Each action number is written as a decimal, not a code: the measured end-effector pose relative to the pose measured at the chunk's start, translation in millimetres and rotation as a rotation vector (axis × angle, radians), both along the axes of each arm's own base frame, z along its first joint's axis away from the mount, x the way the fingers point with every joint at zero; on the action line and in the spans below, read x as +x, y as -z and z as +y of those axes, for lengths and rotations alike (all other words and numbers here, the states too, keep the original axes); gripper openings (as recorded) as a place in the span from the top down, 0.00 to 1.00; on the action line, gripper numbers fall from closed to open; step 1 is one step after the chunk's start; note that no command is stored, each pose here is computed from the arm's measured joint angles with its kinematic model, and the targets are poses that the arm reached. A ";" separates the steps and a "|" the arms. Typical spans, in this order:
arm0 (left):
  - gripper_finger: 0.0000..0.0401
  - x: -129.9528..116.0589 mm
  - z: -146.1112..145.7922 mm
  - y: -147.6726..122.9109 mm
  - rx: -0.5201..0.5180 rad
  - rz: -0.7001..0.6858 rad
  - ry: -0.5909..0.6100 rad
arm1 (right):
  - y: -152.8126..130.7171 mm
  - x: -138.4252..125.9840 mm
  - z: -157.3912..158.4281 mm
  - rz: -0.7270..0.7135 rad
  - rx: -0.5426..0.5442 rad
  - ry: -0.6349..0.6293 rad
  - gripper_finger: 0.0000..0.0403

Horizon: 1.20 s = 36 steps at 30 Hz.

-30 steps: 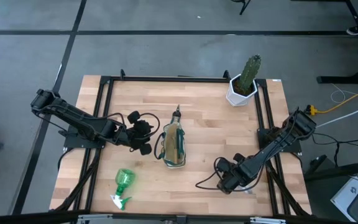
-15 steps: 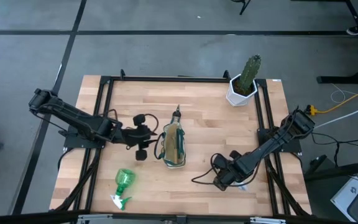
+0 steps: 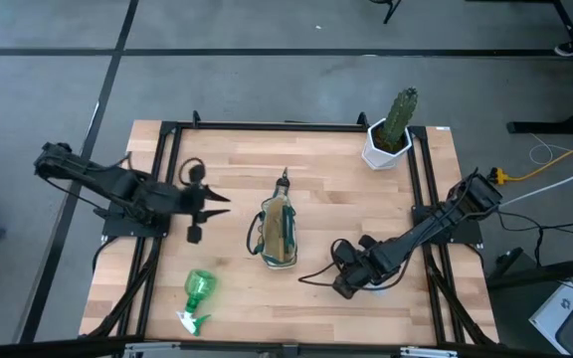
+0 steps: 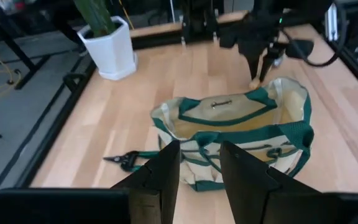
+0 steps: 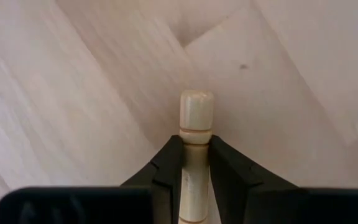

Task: Pick & Place Garden tools in Gardening bag
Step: Put the brown trowel into the gardening bag

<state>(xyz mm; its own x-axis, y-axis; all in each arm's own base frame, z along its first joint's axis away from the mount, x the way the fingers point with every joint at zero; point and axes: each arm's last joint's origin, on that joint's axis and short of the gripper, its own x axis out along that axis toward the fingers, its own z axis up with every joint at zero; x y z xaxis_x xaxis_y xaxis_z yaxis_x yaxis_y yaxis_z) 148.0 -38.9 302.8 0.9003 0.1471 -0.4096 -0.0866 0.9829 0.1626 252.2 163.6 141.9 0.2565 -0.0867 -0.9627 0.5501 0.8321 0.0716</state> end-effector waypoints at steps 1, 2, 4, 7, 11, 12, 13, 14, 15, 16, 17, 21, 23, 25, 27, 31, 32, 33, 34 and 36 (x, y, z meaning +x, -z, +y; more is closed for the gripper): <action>0.72 -3.7 1.4 -2.1 -0.003 -0.014 -0.001 | 0.0 0.9 -1.7 0.001 -0.002 0.005 0.83; 0.72 -7.4 2.7 -3.7 -0.007 -0.024 -0.001 | 0.1 1.8 -3.8 0.005 -0.005 0.010 0.83; 0.72 -13.1 4.7 -6.9 -0.019 -0.048 -0.004 | 0.4 3.3 -8.2 0.015 -0.013 0.015 0.83; 0.72 -18.0 6.4 -10.5 -0.046 -0.081 -0.010 | 0.5 6.5 -15.0 0.027 -0.025 0.003 0.83; 0.73 -20.4 7.3 -12.0 -0.052 -0.094 -0.011 | 0.9 9.5 -25.5 0.063 -0.037 -0.021 0.83; 0.73 -20.5 7.3 -12.0 -0.053 -0.094 -0.009 | 1.0 10.1 -28.4 0.074 -0.043 -0.027 0.83; 0.73 -20.4 7.2 -12.0 -0.054 -0.094 -0.007 | 1.1 10.3 -31.6 0.087 -0.052 -0.035 0.83; 0.73 -20.4 7.2 -11.9 -0.053 -0.093 -0.007 | 1.2 10.6 -34.8 0.101 -0.062 -0.045 0.83; 0.73 -20.3 7.1 -11.9 -0.053 -0.093 -0.007 | 1.2 10.9 -37.7 0.115 -0.068 -0.057 0.83; 0.73 -20.3 7.1 -11.9 -0.053 -0.093 -0.007 | 1.0 10.9 -40.8 0.131 -0.072 -0.069 0.84; 0.73 -20.2 7.1 -11.9 -0.054 -0.093 -0.007 | 0.0 10.3 -43.7 0.147 -0.077 -0.081 0.84; 0.72 -20.3 7.1 -11.9 -0.054 -0.093 -0.007 | -8.6 8.3 -54.0 0.167 -0.090 -0.110 0.88; 0.72 -20.2 7.1 -11.9 -0.054 -0.093 -0.007 | -16.4 6.7 -58.4 0.151 -0.109 -0.121 0.90; 0.72 -20.2 7.1 -11.8 -0.054 -0.092 -0.007 | -23.8 6.0 -62.4 0.129 -0.118 -0.130 0.92; 0.72 -20.2 7.1 -11.8 -0.054 -0.092 -0.007 | -30.9 4.2 -66.5 0.113 -0.126 -0.130 0.94; 0.73 -20.2 7.1 -11.9 -0.054 -0.093 -0.007 | -40.6 1.0 -71.9 0.100 -0.125 -0.135 0.95; 0.73 -20.1 7.1 -11.8 -0.054 -0.092 -0.006 | -41.3 0.3 -72.7 0.104 -0.127 -0.135 0.95; 0.72 -20.2 7.1 -11.8 -0.054 -0.092 -0.006 | -41.6 -0.2 -73.3 0.108 -0.128 -0.134 0.95; 0.72 -20.2 7.1 -11.9 -0.054 -0.093 -0.006 | -41.5 -0.5 -73.7 0.113 -0.129 -0.134 0.95; 0.72 -20.1 7.1 -11.8 -0.054 -0.092 -0.006 | -41.5 -0.7 -73.7 0.115 -0.127 -0.134 0.95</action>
